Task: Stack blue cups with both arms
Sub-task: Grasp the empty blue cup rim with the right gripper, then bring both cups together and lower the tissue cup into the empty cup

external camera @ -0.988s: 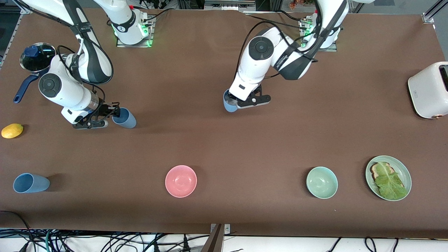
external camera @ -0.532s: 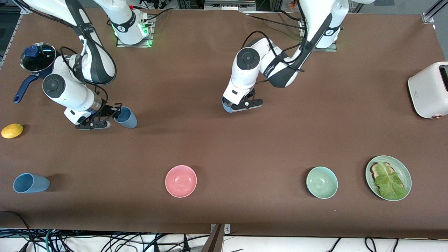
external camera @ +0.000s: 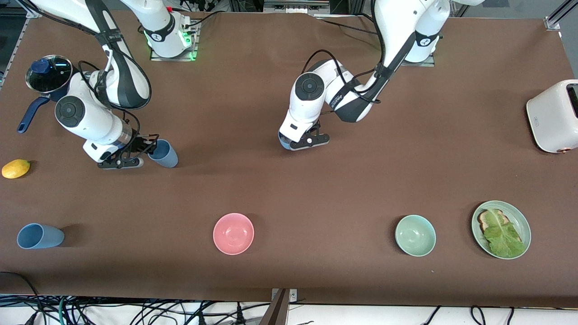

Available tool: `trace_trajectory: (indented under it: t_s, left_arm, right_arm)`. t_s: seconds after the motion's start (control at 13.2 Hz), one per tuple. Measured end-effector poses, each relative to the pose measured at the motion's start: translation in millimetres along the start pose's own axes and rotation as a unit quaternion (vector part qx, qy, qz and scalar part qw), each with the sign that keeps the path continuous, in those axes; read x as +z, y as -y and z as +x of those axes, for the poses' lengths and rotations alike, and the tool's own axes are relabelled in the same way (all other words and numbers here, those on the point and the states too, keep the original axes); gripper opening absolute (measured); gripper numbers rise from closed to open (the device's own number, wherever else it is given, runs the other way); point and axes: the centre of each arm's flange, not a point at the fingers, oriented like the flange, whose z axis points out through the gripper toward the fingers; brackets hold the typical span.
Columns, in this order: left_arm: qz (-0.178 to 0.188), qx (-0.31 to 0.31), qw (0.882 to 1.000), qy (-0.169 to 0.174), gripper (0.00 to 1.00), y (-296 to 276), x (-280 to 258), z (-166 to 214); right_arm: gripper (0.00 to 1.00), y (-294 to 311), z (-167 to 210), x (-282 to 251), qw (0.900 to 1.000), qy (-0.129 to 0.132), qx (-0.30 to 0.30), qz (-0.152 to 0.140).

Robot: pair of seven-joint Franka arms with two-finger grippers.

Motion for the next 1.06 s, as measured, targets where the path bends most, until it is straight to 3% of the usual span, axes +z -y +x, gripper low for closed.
trace_trajectory:
  t_s: [0.15, 0.53, 0.68, 1.06]
  left_arm:
    - [0.005, 0.001, 1.0, -0.003, 0.05, -1.9, 9.1, 4.7]
    - [0.007, -0.003, 1.0, -0.011, 0.06, -7.9, 17.9, 14.0]
    - [0.006, -0.004, 1.0, -0.012, 0.22, -7.9, 17.6, 15.3]
    - [0.004, -0.017, 1.0, -0.018, 0.74, -9.0, 3.6, 23.8]
  right_arm:
    - [0.04, 19.6, 13.6, -35.2, 1.0, 0.017, 0.007, -0.002]
    - [0.04, 118.1, 20.6, -96.0, 0.998, 0.019, 0.051, -0.012]
    - [0.04, 159.6, 14.4, -109.8, 0.997, 0.015, 0.068, -0.016]
    - [0.04, 239.8, -6.0, -133.8, 0.994, 0.002, 0.104, -0.017]
